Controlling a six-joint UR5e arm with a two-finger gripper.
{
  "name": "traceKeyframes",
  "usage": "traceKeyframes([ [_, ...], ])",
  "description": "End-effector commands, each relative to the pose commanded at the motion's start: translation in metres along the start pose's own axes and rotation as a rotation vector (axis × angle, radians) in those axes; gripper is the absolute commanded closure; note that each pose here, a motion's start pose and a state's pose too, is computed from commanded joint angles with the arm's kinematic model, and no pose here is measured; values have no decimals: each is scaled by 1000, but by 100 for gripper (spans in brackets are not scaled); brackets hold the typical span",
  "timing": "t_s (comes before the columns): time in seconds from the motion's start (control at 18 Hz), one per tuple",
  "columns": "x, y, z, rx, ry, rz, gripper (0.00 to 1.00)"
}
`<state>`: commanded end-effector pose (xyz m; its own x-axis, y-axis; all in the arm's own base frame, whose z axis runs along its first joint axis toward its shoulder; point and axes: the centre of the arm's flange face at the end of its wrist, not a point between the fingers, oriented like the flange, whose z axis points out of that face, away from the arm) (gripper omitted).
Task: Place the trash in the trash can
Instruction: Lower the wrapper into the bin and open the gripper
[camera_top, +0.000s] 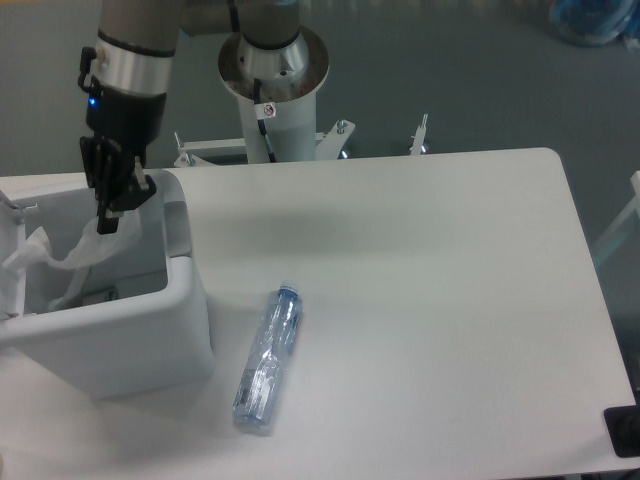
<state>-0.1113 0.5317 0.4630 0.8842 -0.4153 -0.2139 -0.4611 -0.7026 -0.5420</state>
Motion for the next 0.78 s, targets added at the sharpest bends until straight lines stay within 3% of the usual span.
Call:
traceKeyframes([
  [0.28, 3, 4, 6, -7, 11, -10, 92],
  [0.33, 3, 3, 4, -7, 10, -9, 85],
  [0.39, 3, 2, 2, -3, 8, -8, 70],
  [0.5, 2, 0, -3, -2, -5, -14, 12],
  [0.78, 5, -12, -42, 42, -64, -103, 9],
])
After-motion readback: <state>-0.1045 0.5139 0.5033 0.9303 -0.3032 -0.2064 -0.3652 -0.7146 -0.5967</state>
